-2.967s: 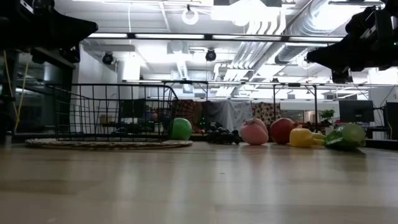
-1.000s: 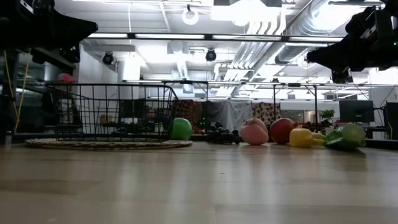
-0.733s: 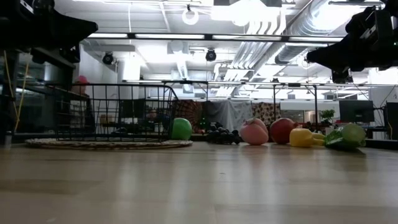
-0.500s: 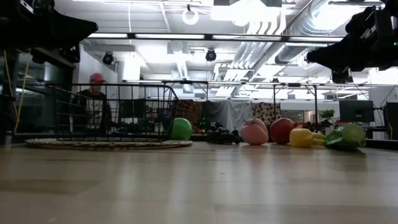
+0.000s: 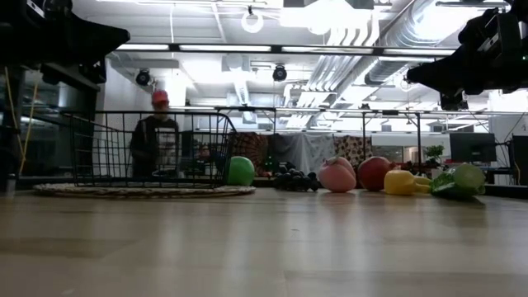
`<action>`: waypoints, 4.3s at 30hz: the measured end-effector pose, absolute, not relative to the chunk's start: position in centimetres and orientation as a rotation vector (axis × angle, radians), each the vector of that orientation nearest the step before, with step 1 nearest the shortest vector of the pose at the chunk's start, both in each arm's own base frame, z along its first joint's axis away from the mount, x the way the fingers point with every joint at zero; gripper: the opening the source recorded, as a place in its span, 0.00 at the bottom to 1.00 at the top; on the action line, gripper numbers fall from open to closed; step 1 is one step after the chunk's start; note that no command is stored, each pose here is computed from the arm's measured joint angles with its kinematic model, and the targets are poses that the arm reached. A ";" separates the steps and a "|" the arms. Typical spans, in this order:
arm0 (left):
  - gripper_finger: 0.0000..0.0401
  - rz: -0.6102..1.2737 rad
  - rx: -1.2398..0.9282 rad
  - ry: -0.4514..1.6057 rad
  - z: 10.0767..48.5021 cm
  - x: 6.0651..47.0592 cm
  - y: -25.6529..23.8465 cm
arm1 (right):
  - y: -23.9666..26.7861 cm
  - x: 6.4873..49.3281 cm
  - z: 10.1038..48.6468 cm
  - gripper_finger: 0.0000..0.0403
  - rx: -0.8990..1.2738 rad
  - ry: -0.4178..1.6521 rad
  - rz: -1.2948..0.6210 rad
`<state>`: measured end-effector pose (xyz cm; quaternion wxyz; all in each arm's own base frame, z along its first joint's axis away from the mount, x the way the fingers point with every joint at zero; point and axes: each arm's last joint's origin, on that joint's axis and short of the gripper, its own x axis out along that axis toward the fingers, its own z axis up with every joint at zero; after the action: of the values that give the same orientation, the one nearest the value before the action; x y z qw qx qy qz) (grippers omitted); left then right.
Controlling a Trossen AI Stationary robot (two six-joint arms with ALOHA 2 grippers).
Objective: Build produce basket
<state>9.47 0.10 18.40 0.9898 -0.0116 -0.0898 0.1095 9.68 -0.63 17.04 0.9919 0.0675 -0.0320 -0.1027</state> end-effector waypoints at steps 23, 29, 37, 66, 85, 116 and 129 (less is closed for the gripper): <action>0.01 0.220 -0.023 -0.180 18.4 9.5 0.1 | -0.6 9.7 17.0 0.00 0.135 -0.064 -0.206; 0.01 0.220 -0.023 -0.180 18.4 9.5 0.1 | -0.6 9.7 17.1 0.00 0.135 -0.065 -0.206; 0.01 0.220 -0.023 -0.180 18.4 9.5 0.1 | -0.6 9.7 17.1 0.00 0.135 -0.064 -0.206; 0.01 0.220 -0.023 -0.180 18.4 9.5 0.1 | -0.6 9.7 17.1 0.00 0.135 -0.064 -0.206; 0.01 0.219 -0.023 -0.181 18.4 9.5 0.1 | -0.6 9.7 17.1 0.00 0.135 -0.065 -0.206; 0.01 0.238 -0.028 -0.194 18.5 9.4 0.2 | -0.6 9.7 17.0 0.00 0.135 -0.065 -0.206; 0.14 0.228 -0.085 -0.362 21.1 9.5 0.1 | -0.6 9.7 17.1 0.00 0.135 -0.064 -0.206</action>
<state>9.49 0.14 21.07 0.9763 -0.0422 -0.1796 0.1132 9.68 -0.63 17.05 0.9919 0.0673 -0.0321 -0.1026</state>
